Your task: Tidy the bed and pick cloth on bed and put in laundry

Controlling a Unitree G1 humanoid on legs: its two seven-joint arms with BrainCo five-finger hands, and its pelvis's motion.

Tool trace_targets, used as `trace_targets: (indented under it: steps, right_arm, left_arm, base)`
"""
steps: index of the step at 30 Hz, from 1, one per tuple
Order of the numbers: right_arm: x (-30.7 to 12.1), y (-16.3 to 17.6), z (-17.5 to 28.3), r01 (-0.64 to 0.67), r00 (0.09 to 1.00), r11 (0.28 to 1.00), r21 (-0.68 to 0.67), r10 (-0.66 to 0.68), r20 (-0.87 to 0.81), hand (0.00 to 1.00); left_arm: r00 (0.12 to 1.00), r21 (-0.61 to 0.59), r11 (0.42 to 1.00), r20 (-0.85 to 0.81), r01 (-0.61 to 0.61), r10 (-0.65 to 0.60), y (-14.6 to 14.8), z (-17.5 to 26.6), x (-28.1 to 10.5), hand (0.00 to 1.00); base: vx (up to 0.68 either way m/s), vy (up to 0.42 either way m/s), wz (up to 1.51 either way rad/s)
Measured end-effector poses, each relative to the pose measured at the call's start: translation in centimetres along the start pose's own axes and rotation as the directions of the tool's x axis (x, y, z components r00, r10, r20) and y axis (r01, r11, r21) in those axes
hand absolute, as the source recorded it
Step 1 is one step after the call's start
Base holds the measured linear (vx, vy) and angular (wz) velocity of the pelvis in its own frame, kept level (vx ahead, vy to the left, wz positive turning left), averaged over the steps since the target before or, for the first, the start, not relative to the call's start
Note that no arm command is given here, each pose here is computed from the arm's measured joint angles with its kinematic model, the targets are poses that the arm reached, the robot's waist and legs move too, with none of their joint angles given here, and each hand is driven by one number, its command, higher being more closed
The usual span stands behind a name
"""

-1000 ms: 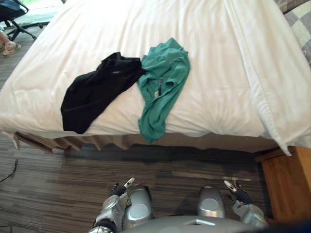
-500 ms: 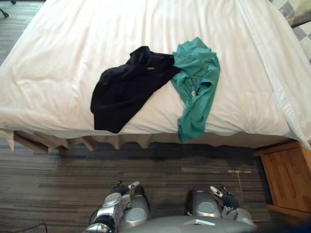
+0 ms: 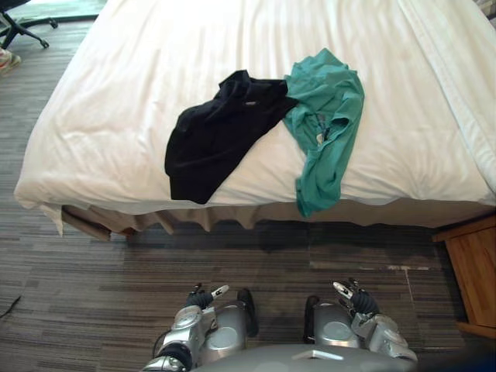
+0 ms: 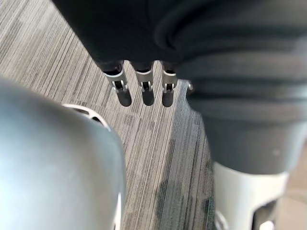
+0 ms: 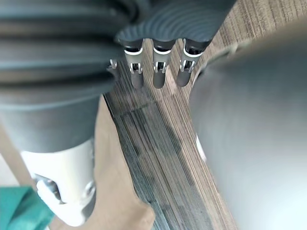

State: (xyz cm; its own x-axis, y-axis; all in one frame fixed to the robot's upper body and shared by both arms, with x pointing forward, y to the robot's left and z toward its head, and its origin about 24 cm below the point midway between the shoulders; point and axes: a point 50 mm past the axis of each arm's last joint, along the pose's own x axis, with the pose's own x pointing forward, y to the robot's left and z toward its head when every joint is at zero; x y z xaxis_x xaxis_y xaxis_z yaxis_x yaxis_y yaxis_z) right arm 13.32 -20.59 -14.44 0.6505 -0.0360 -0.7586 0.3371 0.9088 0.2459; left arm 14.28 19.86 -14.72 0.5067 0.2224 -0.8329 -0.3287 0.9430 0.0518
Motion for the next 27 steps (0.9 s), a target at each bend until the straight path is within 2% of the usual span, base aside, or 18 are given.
trace_targets:
  steps: [3, 7, 11, 15, 18, 20, 22, 27]
  right_arm:
    - [-0.2, -0.8, 0.4, 0.03, 0.999, 0.999, 0.036, -0.031, 0.022, 0.0]
    - [-0.8, -3.2, 1.0, 0.085, 0.996, 0.996, -0.007, -0.085, 0.028, 0.0]
    - [-1.1, -4.2, 1.0, 0.127, 0.992, 0.992, 0.013, -0.128, 0.024, 0.0]
    - [-0.9, -2.5, -0.7, 0.135, 0.991, 0.988, 0.071, -0.135, -0.001, 0.0]
    - [-0.6, -1.6, -0.5, 0.077, 0.997, 0.996, 0.034, -0.078, 0.018, 0.0]
    - [-0.3, 0.0, -0.1, -0.011, 0.999, 1.0, 0.009, 0.01, 0.049, 0.0]
    - [0.1, 1.1, 1.1, -0.078, 0.993, 0.997, -0.026, 0.08, 0.084, 0.0]
    - [0.2, 1.6, 0.8, -0.106, 0.993, 0.993, -0.049, 0.108, 0.056, 0.0]
  left_arm:
    - [1.0, -0.065, 0.998, -0.001, -0.012, 0.012, 0.6, -0.1, 0.0, 0.0]
    - [1.0, -0.103, 0.994, 0.012, -0.022, 0.023, 1.2, 0.1, 0.0, 0.0]
    - [1.0, -0.1, 0.994, -0.005, -0.031, 0.031, 1.7, -0.5, -0.1, 0.0]
    - [0.999, -0.117, 0.992, -0.005, -0.038, 0.038, 1.9, 0.3, 0.1, 0.0]
    - [0.999, -0.112, 0.993, -0.013, -0.047, 0.046, 2.3, 0.1, 0.0, 0.0]
    - [0.997, -0.076, 0.996, -0.055, -0.052, 0.048, 2.7, -0.2, 0.0, 0.0]
    - [0.996, -0.028, 1.0, -0.091, -0.015, 0.012, 1.9, -0.3, 0.1, 0.0]
    - [0.991, 0.011, 1.0, -0.13, 0.025, -0.023, 0.6, -1.1, 0.0, 0.0]
  base:
    - [-0.08, -0.042, 0.15]
    - [-0.07, 0.17, -0.06]
    - [0.05, 0.591, -0.08]
    - [0.08, 0.672, -0.07]
    - [0.06, 0.466, -0.29]
    - [0.06, 0.282, -0.23]
    - [0.07, 0.195, -0.15]
    - [0.04, 0.095, 0.09]
